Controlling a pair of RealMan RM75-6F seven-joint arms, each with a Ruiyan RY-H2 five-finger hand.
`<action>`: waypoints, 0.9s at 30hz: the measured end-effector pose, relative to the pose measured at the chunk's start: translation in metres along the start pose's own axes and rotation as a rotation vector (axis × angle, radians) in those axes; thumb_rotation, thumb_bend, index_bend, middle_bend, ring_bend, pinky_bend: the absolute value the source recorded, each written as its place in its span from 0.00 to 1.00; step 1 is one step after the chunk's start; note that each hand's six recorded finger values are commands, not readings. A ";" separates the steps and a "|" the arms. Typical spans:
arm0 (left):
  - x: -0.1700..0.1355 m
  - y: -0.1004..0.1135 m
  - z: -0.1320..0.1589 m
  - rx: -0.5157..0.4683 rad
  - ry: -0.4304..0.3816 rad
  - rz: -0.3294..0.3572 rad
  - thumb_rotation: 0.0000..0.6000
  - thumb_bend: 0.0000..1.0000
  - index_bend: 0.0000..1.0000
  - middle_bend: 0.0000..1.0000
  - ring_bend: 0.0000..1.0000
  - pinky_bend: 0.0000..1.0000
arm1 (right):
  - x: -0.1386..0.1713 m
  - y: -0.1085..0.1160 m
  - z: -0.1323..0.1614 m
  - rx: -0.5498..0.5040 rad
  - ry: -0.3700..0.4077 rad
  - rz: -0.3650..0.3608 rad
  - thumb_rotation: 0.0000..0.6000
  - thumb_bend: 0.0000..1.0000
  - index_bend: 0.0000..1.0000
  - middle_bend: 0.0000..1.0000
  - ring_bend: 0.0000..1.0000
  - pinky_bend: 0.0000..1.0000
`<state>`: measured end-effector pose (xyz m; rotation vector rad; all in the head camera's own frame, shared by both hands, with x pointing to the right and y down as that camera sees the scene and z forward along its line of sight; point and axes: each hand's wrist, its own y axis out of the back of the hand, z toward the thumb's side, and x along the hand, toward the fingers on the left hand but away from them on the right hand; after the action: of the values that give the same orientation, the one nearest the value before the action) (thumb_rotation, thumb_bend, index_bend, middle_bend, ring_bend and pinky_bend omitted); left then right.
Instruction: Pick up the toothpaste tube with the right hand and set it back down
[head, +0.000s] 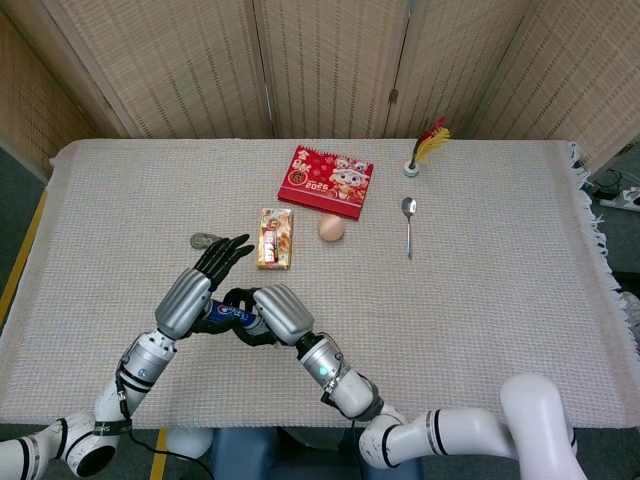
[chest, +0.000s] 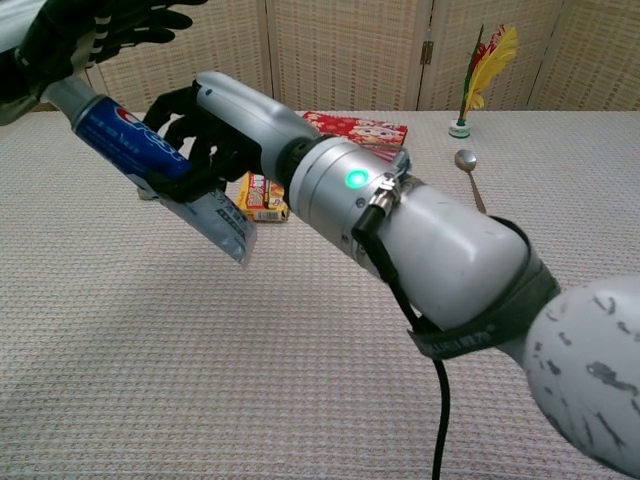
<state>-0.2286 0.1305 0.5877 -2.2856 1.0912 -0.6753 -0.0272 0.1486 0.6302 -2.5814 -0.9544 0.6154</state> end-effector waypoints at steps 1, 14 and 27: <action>0.000 -0.001 0.000 0.003 0.000 -0.001 0.00 0.14 0.02 0.03 0.00 0.00 | 0.000 -0.001 0.000 -0.003 0.000 0.002 1.00 0.96 0.65 0.56 0.74 0.66; -0.001 0.005 -0.006 0.011 0.020 0.010 0.00 0.14 0.02 0.02 0.00 0.00 | 0.001 0.002 -0.004 0.019 -0.009 0.012 1.00 0.96 0.65 0.56 0.74 0.66; -0.014 0.032 -0.031 0.051 0.086 0.044 0.00 0.14 0.02 0.02 0.00 0.00 | 0.019 0.024 -0.040 0.394 -0.067 0.174 1.00 0.96 0.65 0.53 0.71 0.64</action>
<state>-0.2731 0.1170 0.5871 -2.2008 1.1467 -0.7815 0.0183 0.1383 0.6483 -2.3123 -0.5602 0.8469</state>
